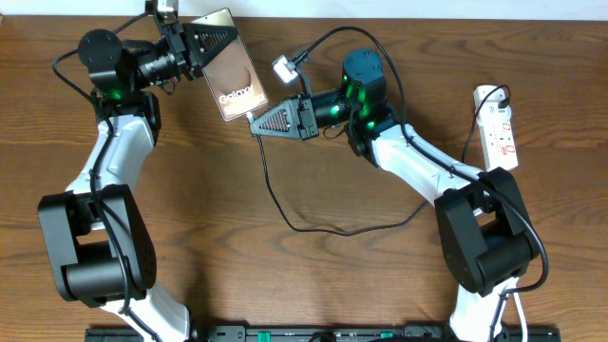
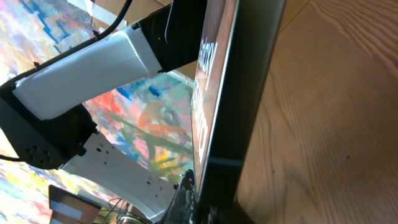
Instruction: Plug charger to phone and switch on socket
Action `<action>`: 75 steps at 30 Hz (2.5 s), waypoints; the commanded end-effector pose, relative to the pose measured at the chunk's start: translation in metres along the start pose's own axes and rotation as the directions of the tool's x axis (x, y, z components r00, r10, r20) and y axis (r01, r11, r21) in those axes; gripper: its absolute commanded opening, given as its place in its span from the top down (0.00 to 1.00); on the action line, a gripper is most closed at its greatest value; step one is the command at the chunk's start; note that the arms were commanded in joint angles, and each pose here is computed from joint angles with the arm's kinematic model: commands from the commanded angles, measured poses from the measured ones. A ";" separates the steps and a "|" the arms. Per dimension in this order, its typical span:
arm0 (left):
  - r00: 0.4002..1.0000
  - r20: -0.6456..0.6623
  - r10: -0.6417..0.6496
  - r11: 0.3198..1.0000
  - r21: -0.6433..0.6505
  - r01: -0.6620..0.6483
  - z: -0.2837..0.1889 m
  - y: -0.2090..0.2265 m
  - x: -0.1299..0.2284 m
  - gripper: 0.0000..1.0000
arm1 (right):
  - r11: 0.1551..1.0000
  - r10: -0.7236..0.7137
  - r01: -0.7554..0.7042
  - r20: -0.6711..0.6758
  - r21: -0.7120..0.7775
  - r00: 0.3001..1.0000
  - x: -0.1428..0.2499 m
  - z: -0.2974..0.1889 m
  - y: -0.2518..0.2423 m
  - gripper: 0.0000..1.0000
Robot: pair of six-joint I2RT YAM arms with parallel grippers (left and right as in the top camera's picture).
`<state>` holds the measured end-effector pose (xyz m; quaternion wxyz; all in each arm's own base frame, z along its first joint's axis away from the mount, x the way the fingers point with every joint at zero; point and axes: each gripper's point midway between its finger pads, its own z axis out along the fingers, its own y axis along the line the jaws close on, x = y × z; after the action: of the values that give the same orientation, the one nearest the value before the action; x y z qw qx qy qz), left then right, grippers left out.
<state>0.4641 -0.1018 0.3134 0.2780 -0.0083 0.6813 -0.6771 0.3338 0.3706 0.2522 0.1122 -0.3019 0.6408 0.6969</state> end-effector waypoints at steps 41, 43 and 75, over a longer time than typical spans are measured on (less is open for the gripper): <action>0.994 -0.087 0.062 0.998 0.030 -0.059 0.004 -0.022 0.015 0.93 | 0.994 0.097 -0.101 0.082 0.043 0.992 -0.016 -0.002 -0.008 0.99; 0.994 -0.087 0.062 0.998 0.030 -0.059 0.004 -0.022 0.015 0.93 | 0.994 0.098 -0.102 0.086 0.046 0.991 -0.017 -0.002 -0.008 0.99; 0.989 -0.123 0.082 0.996 0.037 -0.078 0.004 -0.022 0.021 0.92 | 0.979 0.162 -0.183 0.202 0.091 0.966 -0.034 -0.005 -0.020 0.99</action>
<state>0.4615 -0.1027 0.3130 0.2856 0.0108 0.6826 -0.6726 0.3399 0.3747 0.2516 0.0688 -0.2327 0.6698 0.7018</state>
